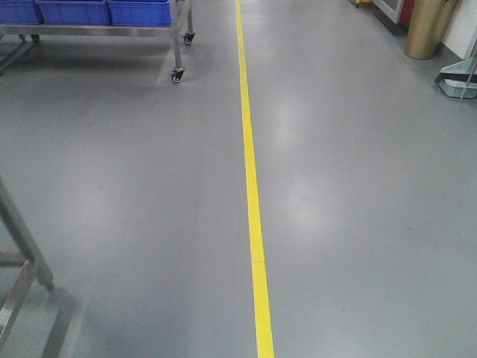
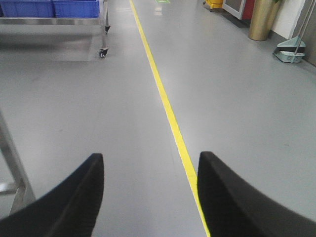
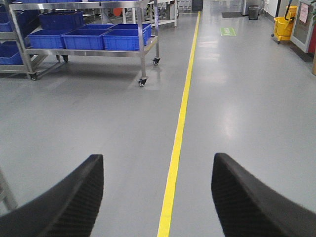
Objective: Move and align brake pads A on conveyor
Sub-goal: 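Drive along the yellow floor line past the metal racks, then turn toward the steel table with blue bins and stop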
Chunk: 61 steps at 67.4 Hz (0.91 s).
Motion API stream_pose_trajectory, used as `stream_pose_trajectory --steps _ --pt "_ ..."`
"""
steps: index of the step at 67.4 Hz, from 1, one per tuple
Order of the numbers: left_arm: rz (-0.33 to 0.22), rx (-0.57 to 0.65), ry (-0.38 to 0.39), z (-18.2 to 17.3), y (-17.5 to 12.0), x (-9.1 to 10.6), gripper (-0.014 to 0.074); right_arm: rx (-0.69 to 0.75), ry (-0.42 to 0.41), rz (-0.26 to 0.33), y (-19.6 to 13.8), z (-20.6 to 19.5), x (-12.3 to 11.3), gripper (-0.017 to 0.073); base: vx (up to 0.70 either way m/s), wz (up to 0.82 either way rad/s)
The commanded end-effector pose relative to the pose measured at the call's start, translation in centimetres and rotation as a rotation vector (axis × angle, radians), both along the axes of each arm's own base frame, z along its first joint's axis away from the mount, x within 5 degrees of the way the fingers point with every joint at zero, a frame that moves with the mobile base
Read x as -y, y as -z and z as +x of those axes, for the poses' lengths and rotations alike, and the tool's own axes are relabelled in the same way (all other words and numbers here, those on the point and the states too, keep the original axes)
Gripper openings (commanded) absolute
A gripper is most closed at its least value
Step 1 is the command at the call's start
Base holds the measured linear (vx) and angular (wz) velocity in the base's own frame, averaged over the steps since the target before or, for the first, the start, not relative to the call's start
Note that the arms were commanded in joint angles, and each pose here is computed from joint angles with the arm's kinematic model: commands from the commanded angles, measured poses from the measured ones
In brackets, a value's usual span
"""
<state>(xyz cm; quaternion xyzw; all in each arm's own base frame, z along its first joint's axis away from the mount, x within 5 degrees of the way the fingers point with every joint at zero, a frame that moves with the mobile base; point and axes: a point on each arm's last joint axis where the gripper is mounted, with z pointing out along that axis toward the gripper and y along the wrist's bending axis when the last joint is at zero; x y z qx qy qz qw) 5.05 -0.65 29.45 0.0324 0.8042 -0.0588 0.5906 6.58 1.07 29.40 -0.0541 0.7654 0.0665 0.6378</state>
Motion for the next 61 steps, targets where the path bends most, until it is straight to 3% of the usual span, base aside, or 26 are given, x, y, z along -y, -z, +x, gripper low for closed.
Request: stream_pose_trajectory --steps 1,61 --pt "-0.019 0.088 0.006 0.17 -1.41 0.07 0.0394 0.088 -0.002 0.002 -1.45 0.07 -0.02 0.0449 0.69 -0.13" --pt "-0.019 0.088 0.006 0.17 -1.41 0.07 0.0394 0.088 -0.002 0.002 -1.45 0.07 -0.02 0.0449 0.61 0.07"
